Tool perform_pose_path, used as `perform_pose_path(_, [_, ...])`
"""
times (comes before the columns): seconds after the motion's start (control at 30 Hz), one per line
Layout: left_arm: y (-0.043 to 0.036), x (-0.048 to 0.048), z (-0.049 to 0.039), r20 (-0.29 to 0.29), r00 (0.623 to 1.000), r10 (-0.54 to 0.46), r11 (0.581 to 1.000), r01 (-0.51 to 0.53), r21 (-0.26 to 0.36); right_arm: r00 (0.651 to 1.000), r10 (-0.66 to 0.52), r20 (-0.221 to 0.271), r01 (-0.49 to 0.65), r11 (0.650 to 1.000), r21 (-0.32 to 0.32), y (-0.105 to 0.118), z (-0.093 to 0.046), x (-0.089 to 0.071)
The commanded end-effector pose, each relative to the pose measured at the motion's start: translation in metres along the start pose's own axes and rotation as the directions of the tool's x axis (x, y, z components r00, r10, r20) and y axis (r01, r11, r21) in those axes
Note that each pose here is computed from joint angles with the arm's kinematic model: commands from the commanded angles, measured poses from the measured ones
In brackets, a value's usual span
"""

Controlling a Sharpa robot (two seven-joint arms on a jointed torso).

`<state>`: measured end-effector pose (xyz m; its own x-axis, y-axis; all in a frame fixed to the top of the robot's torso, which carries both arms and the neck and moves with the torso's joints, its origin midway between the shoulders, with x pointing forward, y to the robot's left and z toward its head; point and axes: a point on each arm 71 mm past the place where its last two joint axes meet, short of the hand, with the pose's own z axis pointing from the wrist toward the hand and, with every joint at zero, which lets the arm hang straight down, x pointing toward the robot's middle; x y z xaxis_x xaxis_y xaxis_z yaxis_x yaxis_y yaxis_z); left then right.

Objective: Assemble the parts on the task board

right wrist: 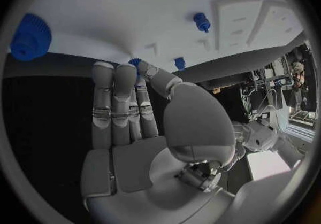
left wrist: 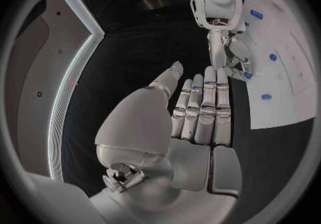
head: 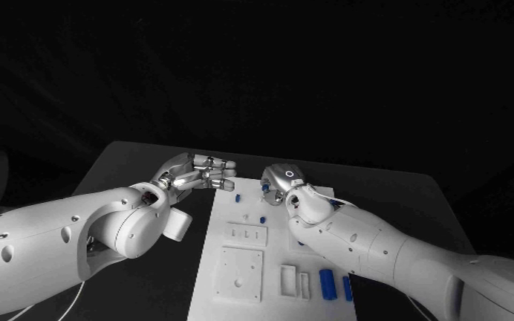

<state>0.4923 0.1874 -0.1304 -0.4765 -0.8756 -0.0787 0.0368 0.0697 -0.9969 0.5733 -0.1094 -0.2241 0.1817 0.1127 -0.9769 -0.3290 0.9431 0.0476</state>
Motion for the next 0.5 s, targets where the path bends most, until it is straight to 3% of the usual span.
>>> perform_pose_path(0.03, [-0.0024, 0.0032, 0.0010, -0.021, 1.000, 0.000, 1.000, 0.000, 0.009, 1.000, -0.017, -0.002, 0.017, 1.000, -0.010, 0.0029, 0.0002, 0.0020])
perform_pose_path(0.5, [-0.0045, 0.0051, 0.0029, -0.027, 1.000, 0.002, 1.000, -0.002, 0.010, 0.999, -0.020, -0.026, 0.020, 1.000, 0.008, 0.0001, 0.0012, 0.0067])
